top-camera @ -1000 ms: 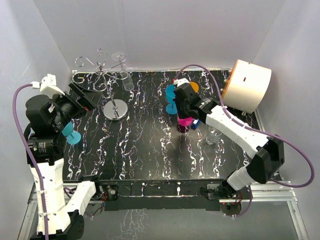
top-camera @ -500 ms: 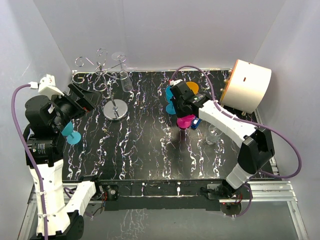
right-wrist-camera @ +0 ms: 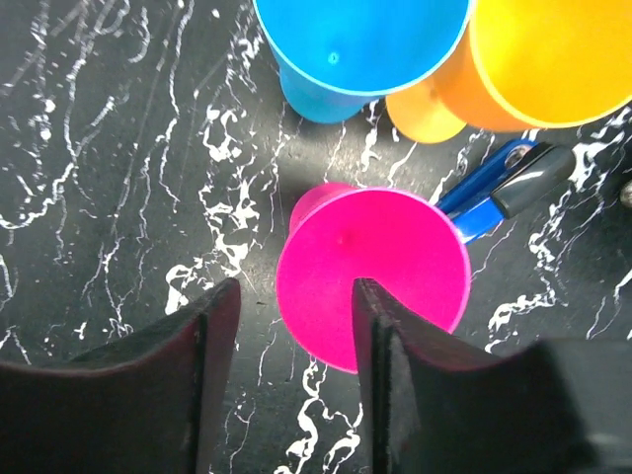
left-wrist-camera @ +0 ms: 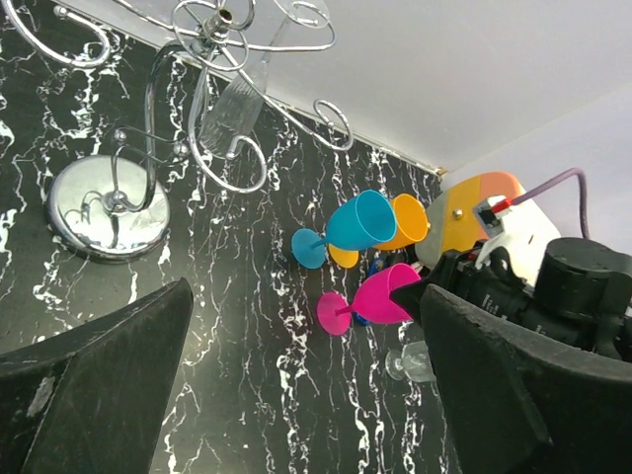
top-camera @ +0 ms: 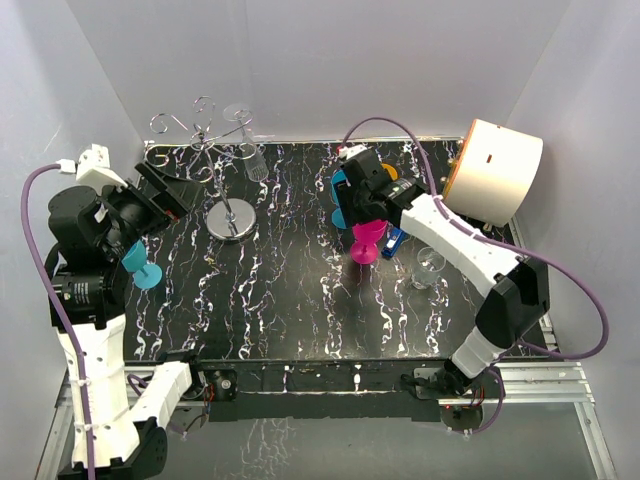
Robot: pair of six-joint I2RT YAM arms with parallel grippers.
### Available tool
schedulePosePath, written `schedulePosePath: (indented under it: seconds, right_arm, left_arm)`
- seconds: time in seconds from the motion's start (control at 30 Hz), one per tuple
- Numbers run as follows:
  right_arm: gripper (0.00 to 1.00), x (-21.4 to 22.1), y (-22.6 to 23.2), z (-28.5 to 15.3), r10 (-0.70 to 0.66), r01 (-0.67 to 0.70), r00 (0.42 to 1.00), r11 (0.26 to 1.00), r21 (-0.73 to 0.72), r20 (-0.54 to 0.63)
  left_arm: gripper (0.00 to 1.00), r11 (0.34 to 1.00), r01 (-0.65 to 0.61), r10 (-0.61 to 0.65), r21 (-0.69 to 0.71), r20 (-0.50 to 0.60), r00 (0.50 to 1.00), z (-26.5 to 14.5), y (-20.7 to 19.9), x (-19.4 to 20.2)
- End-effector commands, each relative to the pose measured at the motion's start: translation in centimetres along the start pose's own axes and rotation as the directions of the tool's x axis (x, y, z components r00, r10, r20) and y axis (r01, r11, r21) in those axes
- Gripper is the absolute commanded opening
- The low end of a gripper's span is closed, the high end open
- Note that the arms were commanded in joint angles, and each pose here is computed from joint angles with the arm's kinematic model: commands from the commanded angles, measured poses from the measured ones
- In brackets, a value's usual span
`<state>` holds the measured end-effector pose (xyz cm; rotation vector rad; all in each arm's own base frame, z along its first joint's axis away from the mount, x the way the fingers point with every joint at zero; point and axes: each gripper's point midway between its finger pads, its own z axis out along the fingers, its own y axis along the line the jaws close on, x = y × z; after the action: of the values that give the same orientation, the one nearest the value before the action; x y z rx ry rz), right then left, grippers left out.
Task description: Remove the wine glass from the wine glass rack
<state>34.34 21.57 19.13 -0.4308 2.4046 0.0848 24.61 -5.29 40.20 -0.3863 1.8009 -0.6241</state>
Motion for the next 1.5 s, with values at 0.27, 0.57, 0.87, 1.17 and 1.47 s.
schedulePosePath:
  seconds: [0.27, 0.57, 0.87, 1.17, 1.47]
  right_arm:
    - [0.84, -3.7, -1.0, -12.0, 0.107, -0.031, 0.888, 0.984, -0.175, 0.447]
    - [0.93, -1.2, -1.6, -13.7, 0.192, -0.078, 0.832, 0.970, -0.232, 0.521]
    - [0.98, -0.6, -2.1, -14.1, 0.194, -0.084, 0.818, 0.972, -0.221, 0.542]
    - [0.98, -0.2, -2.2, -14.4, 0.199, -0.086, 0.818, 0.970, -0.226, 0.540]
    - [0.98, 0.4, -1.9, -14.0, 0.209, -0.095, 0.832, 0.966, -0.239, 0.515]
  left_arm:
    - [0.99, 0.968, 0.086, -0.078, 0.236, -0.045, 0.996, 2.3, -5.3, -2.5]
    - [0.99, 0.928, 0.133, -0.085, 0.349, -0.150, 0.985, 7.0, -8.6, -4.1]
    - [0.99, 0.932, 0.052, 0.010, 0.359, -0.168, 0.986, 12.0, -11.7, -5.9]
    - [0.89, 0.981, -0.096, 0.114, 0.166, -0.100, 0.988, 17.3, -9.0, -8.3]
    - [0.68, 0.987, -0.158, 0.155, -0.011, -0.144, 0.977, 20.8, -4.3, -7.1]
